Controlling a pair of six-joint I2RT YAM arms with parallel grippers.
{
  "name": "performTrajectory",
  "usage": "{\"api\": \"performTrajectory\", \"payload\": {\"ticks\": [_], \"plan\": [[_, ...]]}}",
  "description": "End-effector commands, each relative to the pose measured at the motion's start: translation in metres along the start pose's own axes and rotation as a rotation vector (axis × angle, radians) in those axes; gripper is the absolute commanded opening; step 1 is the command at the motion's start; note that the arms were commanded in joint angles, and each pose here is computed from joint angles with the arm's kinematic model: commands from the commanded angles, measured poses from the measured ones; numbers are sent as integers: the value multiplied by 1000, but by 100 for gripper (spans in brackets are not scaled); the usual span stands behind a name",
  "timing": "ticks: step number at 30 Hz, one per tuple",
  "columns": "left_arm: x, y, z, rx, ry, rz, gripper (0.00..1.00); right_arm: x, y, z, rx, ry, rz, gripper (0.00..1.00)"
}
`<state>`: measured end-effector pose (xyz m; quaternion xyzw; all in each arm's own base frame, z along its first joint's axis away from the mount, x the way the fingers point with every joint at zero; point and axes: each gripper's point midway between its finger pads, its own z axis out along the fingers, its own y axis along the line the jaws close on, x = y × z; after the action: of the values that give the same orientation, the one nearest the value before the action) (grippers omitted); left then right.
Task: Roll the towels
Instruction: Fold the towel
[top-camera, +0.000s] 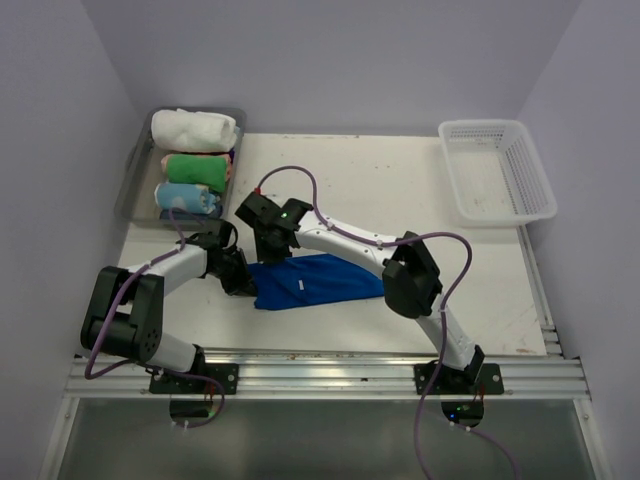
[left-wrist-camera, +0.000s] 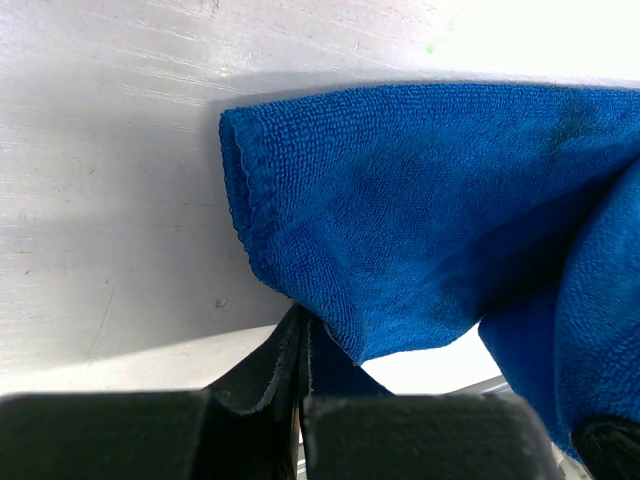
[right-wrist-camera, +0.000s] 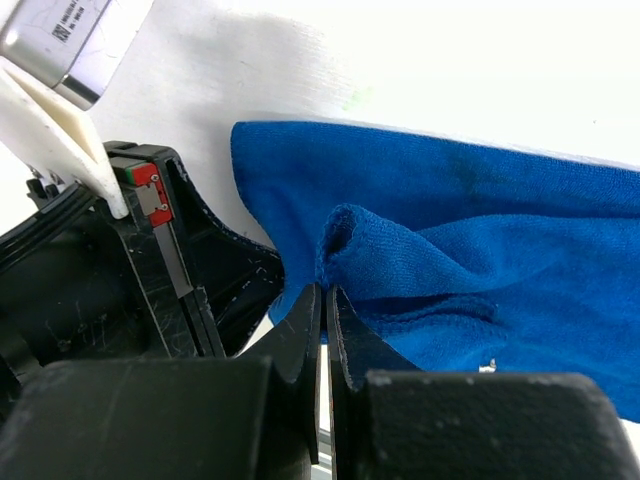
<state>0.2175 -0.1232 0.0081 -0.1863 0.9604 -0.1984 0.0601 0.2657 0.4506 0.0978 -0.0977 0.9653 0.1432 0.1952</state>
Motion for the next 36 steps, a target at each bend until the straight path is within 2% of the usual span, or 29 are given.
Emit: {"api": "performTrajectory", "payload": {"ticks": [1,16,25,26,29,31,33,36], "plan": [[4,32,9,-123,-11,3,1,-16,17,-27,-62,-62,13,0],[3,35,8,-134,-17,5,1,-14,31,-26,-97,-53,-11,0],[4,36,7,-141,-18,3,1,1,31,6,-79,-6,-31,0],[3,35,6,-141,-21,5,1,3,31,8,-83,4,-35,20],[-2,37,-4,-169,-46,13,1,0,30,5,-79,-8,-59,41],[-8,39,-15,-193,-71,15,1,-13,27,-11,-86,-47,-66,48],[-16,36,-28,-191,-111,9,2,-31,21,-38,-92,-109,-59,48],[-33,37,-57,-221,-196,-15,3,-43,-10,-50,-57,-159,-20,44]]}}
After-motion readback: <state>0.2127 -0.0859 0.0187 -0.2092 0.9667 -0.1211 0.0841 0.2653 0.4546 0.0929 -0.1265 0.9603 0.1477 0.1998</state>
